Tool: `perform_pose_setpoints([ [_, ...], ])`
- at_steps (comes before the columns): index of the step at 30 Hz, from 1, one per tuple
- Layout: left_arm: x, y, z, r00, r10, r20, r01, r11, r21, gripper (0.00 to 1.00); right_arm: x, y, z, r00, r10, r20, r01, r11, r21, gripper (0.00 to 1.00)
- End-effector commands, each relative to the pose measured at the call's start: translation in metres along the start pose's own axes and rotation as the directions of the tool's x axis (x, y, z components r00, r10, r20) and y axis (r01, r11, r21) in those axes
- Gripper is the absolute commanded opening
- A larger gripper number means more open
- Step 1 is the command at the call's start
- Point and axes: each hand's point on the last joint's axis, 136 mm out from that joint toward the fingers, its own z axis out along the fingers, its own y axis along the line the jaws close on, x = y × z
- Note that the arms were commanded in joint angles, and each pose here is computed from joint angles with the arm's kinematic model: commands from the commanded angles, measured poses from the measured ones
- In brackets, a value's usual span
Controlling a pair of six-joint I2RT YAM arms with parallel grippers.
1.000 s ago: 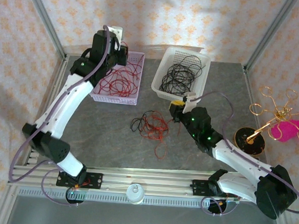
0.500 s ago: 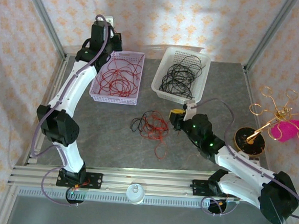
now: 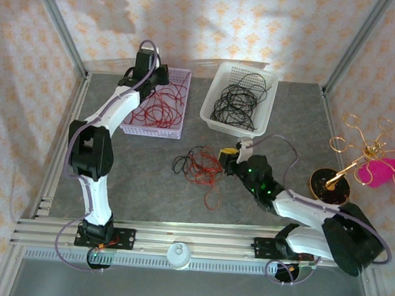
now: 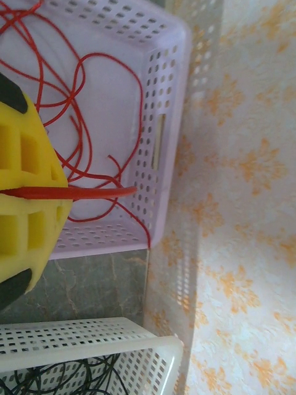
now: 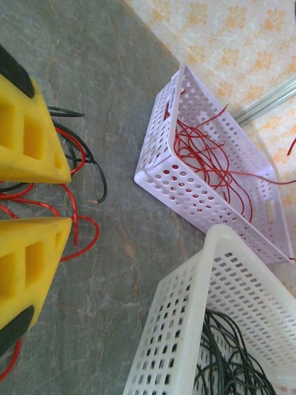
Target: Untangle the cables
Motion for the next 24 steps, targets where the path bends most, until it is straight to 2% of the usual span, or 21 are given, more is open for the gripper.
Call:
perform_pose_setpoints([
  [1,0.002,0.003,0.012,0.998,-0.050,0.036,0.049,0.999,0.013,0.00,-0.009,0.013,0.004,0.997,0.020,0.070,-0.016,0.998,-0.061,0.20],
  [5,0.031,0.020,0.029,0.998,-0.059,-0.013,0.058,0.998,-0.033,0.00,0.000,0.014,0.005,0.997,0.003,0.072,0.000,0.999,-0.041,0.20],
  [12,0.073,0.027,0.054,0.990,-0.116,-0.085,0.114,0.993,-0.034,0.00,0.006,0.010,0.011,0.998,-0.003,0.060,0.003,1.000,-0.014,0.21],
  [20,0.098,0.041,0.066,0.984,-0.116,-0.134,0.104,0.991,-0.089,0.00,0.006,0.007,0.011,0.998,-0.006,0.058,0.006,1.000,0.007,0.21],
  [24,0.107,0.054,0.069,0.980,-0.132,-0.149,0.106,0.980,-0.167,0.00,0.008,0.008,0.013,0.999,-0.002,0.049,0.002,1.000,0.002,0.21],
])
